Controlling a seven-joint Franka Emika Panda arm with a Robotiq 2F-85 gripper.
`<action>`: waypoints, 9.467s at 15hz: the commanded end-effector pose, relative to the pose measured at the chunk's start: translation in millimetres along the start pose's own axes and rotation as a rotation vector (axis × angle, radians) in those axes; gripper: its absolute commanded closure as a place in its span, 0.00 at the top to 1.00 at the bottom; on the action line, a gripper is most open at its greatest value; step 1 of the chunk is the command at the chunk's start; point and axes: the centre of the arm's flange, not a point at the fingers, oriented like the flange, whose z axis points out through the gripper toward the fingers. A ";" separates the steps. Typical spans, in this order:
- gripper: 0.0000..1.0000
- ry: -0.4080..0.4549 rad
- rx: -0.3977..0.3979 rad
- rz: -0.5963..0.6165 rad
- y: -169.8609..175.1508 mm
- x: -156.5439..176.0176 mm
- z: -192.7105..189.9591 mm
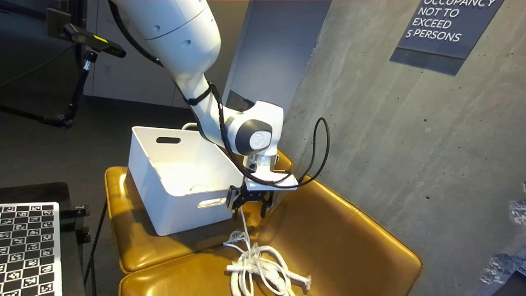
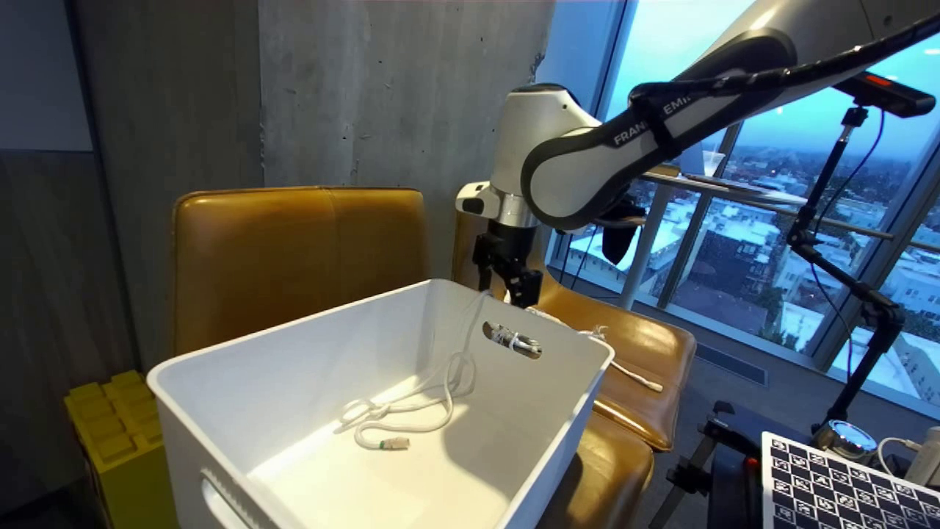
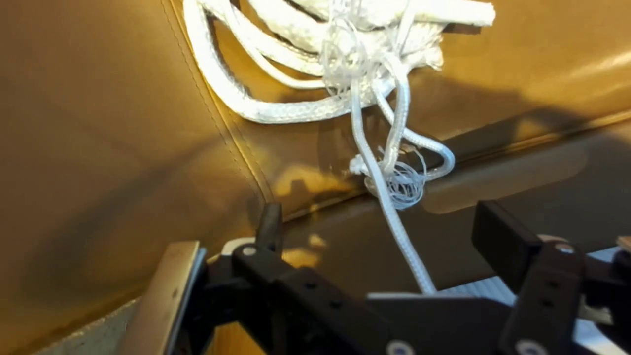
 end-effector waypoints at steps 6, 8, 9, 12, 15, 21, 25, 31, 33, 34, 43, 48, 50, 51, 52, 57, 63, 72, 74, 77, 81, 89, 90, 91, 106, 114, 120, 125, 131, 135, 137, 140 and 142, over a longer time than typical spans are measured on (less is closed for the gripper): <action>0.27 -0.021 -0.031 -0.020 1.3 22.3 8.1; 0.12 -0.021 -0.041 -0.010 -0.1 23.1 5.4; 0.05 -0.016 -0.057 0.013 -0.5 23.3 -1.4; 0.00 0.041 -0.134 0.076 8.9 18.3 -61.0; 0.01 0.097 -0.221 0.135 21.1 16.5 -136.7; 0.01 0.245 -0.399 0.227 11.6 45.4 -305.8; 0.01 0.359 -0.489 0.226 -43.0 89.6 -400.4; 0.01 0.487 -0.550 0.179 -157.6 173.9 -513.1; 0.01 0.506 -0.556 0.172 -197.3 190.7 -532.3; 0.01 0.514 -0.559 0.173 -209.5 192.9 -536.2; 0.01 0.643 -0.585 0.332 -230.4 98.6 -587.2; 0.01 0.640 -0.599 0.381 -224.0 62.6 -575.3; 0.01 0.615 -0.597 0.403 -211.7 55.0 -552.5; 0.01 0.601 -0.602 0.418 -201.5 52.9 -536.1; 0.01 0.585 -0.602 0.431 -191.8 51.7 -518.8; 0.01 0.530 -0.515 0.468 -154.9 41.7 -434.1; 0.01 0.586 -0.352 0.535 -142.1 45.3 -403.2; 0.01 0.608 -0.099 0.847 -115.5 37.2 -353.1; 0.01 0.560 -0.037 0.897 -112.2 35.9 -328.4; 0.01 0.488 0.059 0.999 -105.5 36.3 -295.2; 0.01 0.441 0.147 1.064 -102.9 38.6 -257.5; 0.64 0.406 0.160 1.075 -90.8 7.7 -242.7; 0.73 0.402 0.155 1.086 -86.5 -4.7 -239.4; 0.79 0.397 0.155 1.096 -82.8 -17.5 -235.9; 1.00 0.250 0.115 1.093 -37.5 -140.9 -88.6; 1.00 0.139 0.074 1.036 -4.3 -114.9 -3.3; 1.00 0.091 0.043 1.001 16.6 -87.1 35.9; 1.00 0.081 0.028 0.982 22.6 -62.2 50.7; 0.88 0.068 0.019 0.964 19.8 -44.5 61.4; 0.83 0.053 0.019 0.962 11.4 -38.0 69.3; 0.80 0.041 0.015 0.960 7.3 -35.2 74.5; 0.74 0.024 0.006 0.956 1.7 -28.9 77.7; 0.74 0.021 -0.001 0.950 -1.5 -22.6 75.8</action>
